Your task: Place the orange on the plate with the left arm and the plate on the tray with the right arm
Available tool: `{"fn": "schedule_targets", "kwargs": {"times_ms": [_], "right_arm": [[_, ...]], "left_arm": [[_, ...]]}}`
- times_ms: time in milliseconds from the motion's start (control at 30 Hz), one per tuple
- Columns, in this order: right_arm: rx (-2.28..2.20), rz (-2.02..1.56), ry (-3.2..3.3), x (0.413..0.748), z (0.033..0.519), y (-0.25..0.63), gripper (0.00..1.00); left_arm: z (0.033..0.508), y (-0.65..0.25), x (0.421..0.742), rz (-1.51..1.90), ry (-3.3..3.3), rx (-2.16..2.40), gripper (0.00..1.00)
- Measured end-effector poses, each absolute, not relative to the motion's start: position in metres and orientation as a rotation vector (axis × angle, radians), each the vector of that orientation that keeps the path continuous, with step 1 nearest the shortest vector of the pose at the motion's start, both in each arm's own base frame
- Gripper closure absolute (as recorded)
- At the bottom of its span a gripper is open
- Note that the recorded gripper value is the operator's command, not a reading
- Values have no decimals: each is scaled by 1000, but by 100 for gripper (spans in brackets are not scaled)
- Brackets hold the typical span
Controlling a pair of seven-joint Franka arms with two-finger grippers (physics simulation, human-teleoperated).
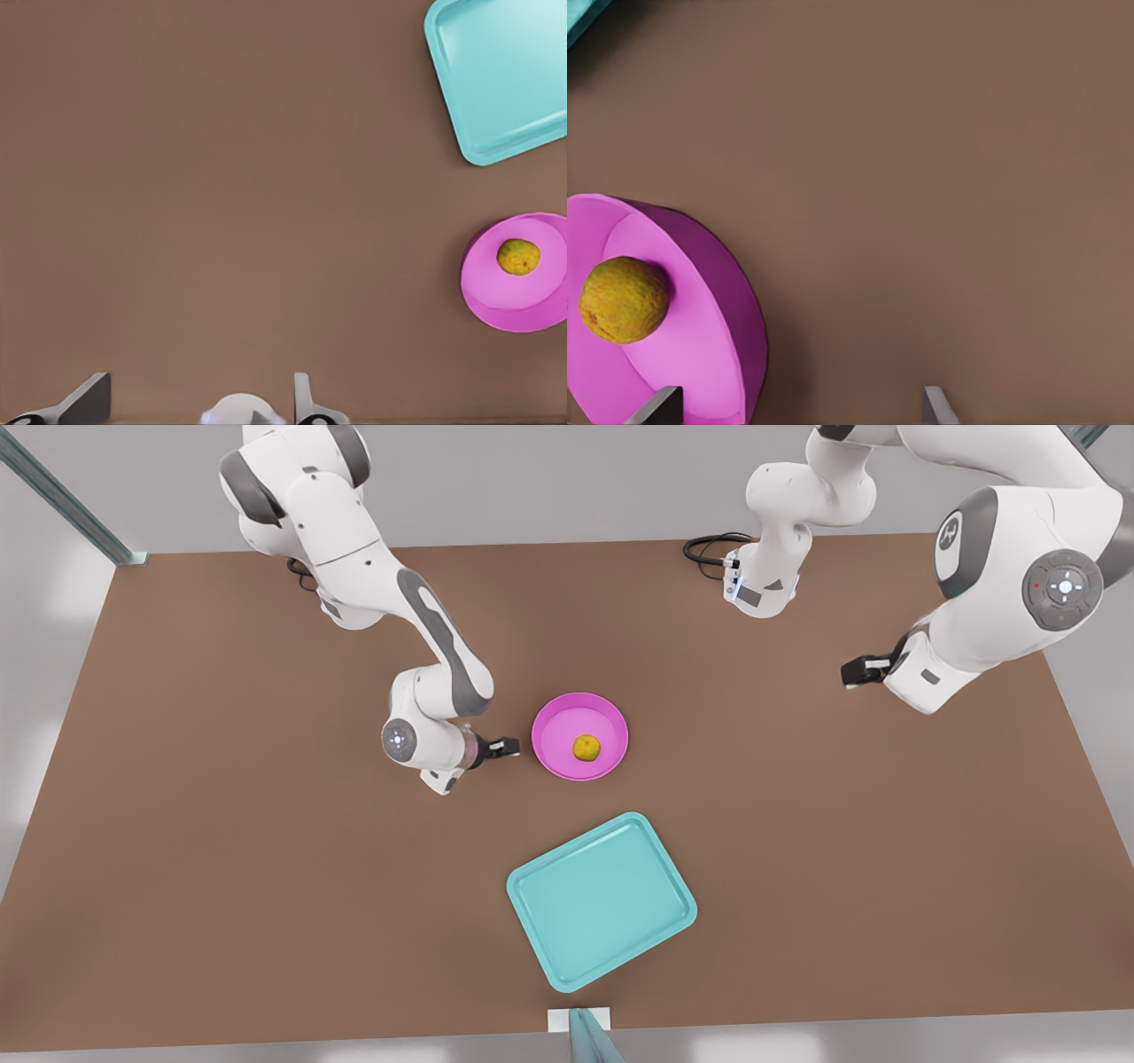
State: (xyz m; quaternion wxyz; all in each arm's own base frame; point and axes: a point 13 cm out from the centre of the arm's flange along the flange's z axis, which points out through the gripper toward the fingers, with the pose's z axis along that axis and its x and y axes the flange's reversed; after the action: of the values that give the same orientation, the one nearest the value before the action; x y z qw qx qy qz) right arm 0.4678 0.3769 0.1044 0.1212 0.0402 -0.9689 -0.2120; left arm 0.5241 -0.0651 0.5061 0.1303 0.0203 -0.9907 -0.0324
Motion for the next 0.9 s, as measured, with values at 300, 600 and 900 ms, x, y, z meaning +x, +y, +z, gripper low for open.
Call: {"fn": "schedule_targets", "kwargs": {"times_ms": [300, 600, 900], "right_arm": [[172, -679, -2727, 429, 101, 425, 0], [352, -683, -2630, 414, 63, 444, 0], [470, -697, -2600, 405, 46, 461, 0]], "left_arm": [[508, -65, 518, -83, -2861, -36, 0], [508, -65, 516, -75, -2850, -92, 0], [509, -65, 513, -71, -2841, -126, 0]]}}
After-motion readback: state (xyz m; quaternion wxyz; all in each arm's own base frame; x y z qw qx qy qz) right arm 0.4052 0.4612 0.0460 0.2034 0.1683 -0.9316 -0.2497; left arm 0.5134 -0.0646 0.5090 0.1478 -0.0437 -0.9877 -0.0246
